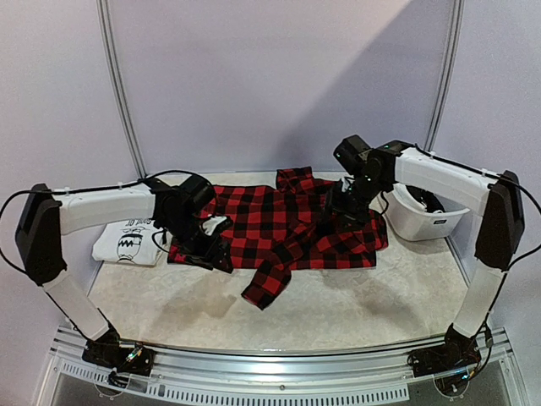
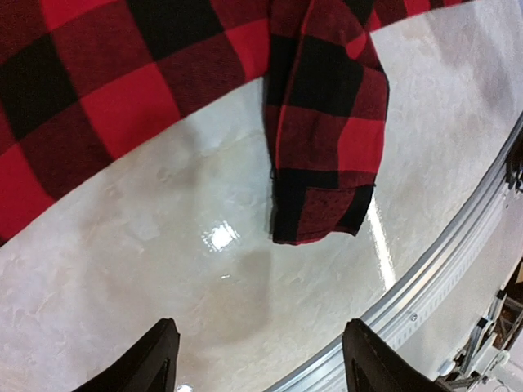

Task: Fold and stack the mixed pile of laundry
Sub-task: Adjust the flattened shirt at the center of the board.

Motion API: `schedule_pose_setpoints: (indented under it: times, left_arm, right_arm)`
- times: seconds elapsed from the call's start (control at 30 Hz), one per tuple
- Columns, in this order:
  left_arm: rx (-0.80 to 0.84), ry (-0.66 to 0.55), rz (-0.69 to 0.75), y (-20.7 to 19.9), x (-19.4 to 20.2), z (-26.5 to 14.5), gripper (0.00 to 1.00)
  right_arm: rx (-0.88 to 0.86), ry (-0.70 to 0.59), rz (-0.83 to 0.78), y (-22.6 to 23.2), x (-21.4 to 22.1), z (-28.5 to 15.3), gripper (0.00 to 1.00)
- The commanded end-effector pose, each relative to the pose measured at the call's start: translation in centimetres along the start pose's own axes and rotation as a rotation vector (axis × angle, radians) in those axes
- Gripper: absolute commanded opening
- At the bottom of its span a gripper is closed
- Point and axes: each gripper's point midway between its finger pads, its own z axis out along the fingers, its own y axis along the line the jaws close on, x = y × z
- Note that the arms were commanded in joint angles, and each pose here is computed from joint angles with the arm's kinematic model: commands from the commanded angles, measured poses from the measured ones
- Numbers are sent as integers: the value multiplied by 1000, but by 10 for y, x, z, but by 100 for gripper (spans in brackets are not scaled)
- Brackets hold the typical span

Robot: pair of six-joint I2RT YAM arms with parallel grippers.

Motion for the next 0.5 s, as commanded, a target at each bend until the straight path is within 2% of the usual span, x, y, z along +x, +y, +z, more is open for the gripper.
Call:
schedule_pose_setpoints:
  times: [0.0, 0.3, 0.47]
  left_arm:
    - [5, 57, 151, -26, 1, 23, 69]
    - [-58, 178, 291, -45, 15, 63, 69]
    - [-139, 210, 329, -41, 19, 81, 66]
  right_arm:
    - [131, -57, 20, -41, 3, -9, 55]
    - [149, -52, 30, -53, 4, -6, 51]
    - [166, -45, 22, -57, 5, -6, 50]
